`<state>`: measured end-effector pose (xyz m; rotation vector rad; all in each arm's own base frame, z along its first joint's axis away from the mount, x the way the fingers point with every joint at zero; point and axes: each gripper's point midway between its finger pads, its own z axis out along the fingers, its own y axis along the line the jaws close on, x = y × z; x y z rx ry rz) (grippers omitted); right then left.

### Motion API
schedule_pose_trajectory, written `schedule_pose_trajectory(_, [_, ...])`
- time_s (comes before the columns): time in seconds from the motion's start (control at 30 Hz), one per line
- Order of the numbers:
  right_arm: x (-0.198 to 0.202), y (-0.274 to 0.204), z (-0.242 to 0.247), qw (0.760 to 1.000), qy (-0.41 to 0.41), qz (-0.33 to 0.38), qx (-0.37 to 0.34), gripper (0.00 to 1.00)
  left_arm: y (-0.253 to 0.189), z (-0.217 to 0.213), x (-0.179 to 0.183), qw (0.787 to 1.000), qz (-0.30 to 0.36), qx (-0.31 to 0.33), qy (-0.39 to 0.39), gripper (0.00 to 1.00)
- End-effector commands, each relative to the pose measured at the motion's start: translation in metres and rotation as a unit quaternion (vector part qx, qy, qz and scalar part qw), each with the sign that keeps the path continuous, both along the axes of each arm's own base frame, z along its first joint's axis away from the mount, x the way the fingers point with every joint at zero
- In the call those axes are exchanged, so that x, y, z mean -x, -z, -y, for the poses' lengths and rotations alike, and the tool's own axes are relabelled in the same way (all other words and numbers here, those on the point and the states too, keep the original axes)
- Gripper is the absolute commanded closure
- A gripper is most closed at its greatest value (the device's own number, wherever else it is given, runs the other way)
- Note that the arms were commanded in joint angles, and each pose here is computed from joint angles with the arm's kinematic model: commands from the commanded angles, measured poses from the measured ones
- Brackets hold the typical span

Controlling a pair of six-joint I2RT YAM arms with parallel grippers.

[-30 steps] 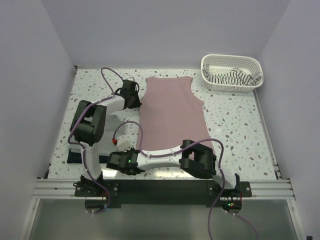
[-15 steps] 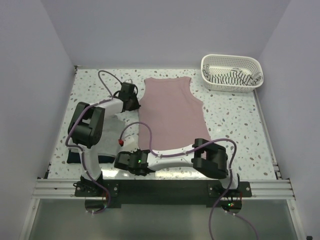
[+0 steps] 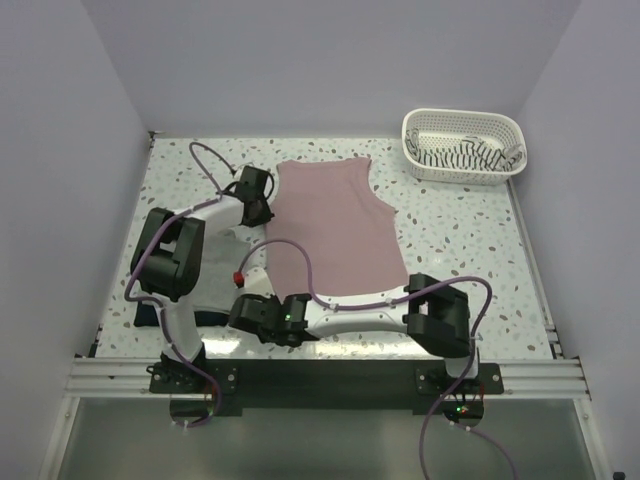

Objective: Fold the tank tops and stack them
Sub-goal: Fold the tank top

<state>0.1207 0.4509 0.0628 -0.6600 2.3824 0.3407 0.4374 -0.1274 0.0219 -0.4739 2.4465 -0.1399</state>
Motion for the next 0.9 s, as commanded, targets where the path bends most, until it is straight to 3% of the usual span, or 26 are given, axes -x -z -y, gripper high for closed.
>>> schedule_pose_trajectory(0.0, [-0.006,-0.05,-0.012,0.997,0.005,-0.007,-0.079,1.0,-0.025,-0.012,-0.009,0.999,0.018,-0.021,-0.028,1.0])
schedule_pose_trajectory(0.43, [-0.039,-0.059,0.053,0.991,0.077,-0.009,-0.109,1.0,-0.038,0.042,-0.032,0.999,0.031,-0.02,0.014,1.0])
schedule_pose_trajectory(0.87, [-0.037,-0.032,0.104,0.987,0.134,-0.009,-0.093,1.0,-0.038,0.093,-0.035,0.997,0.038,-0.021,0.056,1.0])
